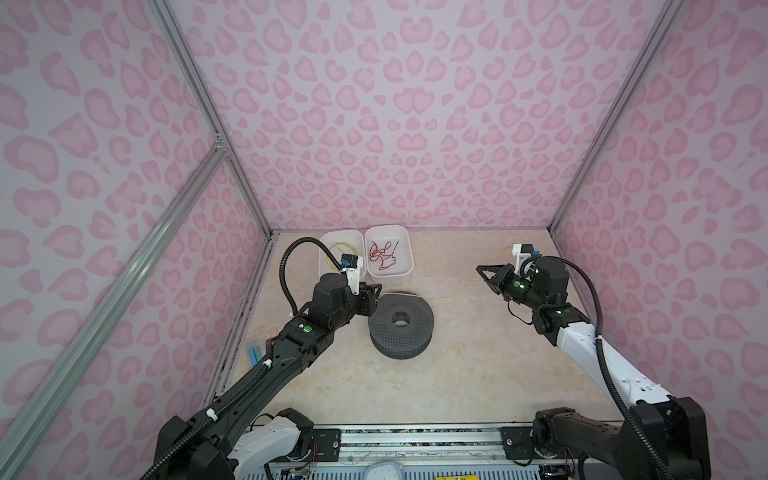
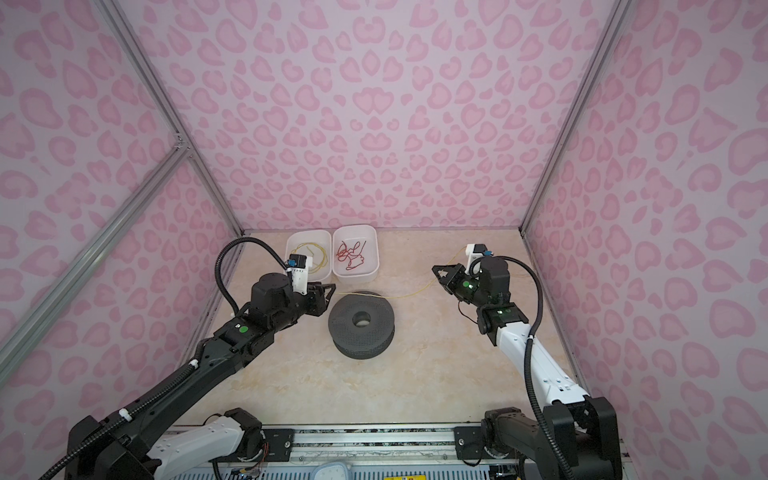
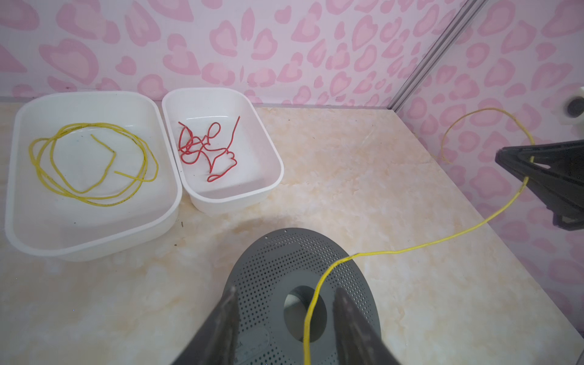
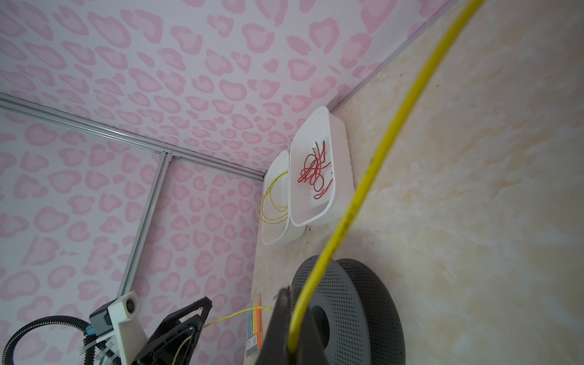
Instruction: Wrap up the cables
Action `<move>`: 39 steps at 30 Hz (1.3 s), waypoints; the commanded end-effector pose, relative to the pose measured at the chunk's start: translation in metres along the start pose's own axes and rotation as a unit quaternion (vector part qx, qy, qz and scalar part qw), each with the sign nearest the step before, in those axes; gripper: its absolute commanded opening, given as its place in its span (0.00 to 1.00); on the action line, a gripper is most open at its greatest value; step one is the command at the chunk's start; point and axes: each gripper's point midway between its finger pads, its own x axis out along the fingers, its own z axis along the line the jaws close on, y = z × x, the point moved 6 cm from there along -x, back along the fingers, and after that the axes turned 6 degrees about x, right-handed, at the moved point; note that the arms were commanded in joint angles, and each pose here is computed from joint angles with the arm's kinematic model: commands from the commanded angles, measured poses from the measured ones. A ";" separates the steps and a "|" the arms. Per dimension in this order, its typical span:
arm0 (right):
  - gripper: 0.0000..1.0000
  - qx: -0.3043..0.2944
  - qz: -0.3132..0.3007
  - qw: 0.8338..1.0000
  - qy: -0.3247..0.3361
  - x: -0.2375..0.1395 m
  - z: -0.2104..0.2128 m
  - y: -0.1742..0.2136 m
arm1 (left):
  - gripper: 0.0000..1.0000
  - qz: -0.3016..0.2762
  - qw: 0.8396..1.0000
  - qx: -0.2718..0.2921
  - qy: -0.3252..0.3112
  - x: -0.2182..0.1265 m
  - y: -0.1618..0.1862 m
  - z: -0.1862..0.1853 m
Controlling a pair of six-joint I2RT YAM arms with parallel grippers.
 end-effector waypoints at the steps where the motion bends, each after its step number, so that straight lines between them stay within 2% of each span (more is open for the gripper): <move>1: 0.00 -0.002 -0.003 1.000 -0.006 -0.002 0.000 -0.001 | 0.23 -0.027 1.000 0.010 0.009 0.002 -0.017 -0.005; 4: 0.00 -0.001 -0.005 1.000 -0.006 -0.003 0.000 -0.001 | 0.04 -0.023 1.000 0.009 0.015 0.003 -0.017 -0.006; 13: 0.00 0.003 -0.004 1.000 0.002 0.000 -0.008 -0.003 | 0.04 -0.025 0.999 0.010 0.031 -0.001 -0.021 -0.011; 23: 0.00 -0.001 0.015 1.000 0.006 0.004 -0.014 -0.003 | 0.04 -0.010 0.995 -0.016 0.094 0.006 -0.035 -0.027; 24: 0.02 0.000 0.016 1.000 0.007 0.005 -0.015 -0.002 | 0.04 -0.007 0.995 -0.020 0.099 0.009 -0.035 -0.029; 25: 0.08 -0.002 0.020 1.000 0.006 0.005 -0.015 -0.001 | 0.04 -0.004 0.994 -0.024 0.107 0.010 -0.036 -0.030; 27: 0.08 -0.002 0.024 1.000 0.003 0.005 -0.016 0.000 | 0.04 0.002 0.992 -0.029 0.119 0.014 -0.037 -0.033; 29: 0.13 -0.003 0.022 1.000 0.004 0.004 -0.018 0.001 | 0.04 0.005 0.991 -0.034 0.126 0.017 -0.040 -0.034; 30: 0.17 -0.003 0.023 1.000 0.005 0.005 -0.019 0.001 | 0.04 0.007 0.991 -0.035 0.128 0.018 -0.040 -0.034; 32: 0.41 -0.006 0.028 1.000 0.010 0.005 -0.020 0.002 | 0.04 0.009 0.991 -0.039 0.124 0.021 -0.042 -0.034; 33: 0.47 -0.009 0.032 0.999 0.017 0.006 -0.022 0.003 | 0.04 0.008 0.992 -0.041 0.122 0.022 -0.043 -0.033; 37: 0.59 -0.009 0.036 0.999 0.025 0.005 -0.028 0.006 | 0.04 0.002 0.993 -0.048 0.105 0.024 -0.046 -0.030; 39: 0.60 -0.007 0.037 0.999 0.023 0.004 -0.030 0.008 | 0.04 0.000 0.994 -0.048 0.102 0.026 -0.047 -0.030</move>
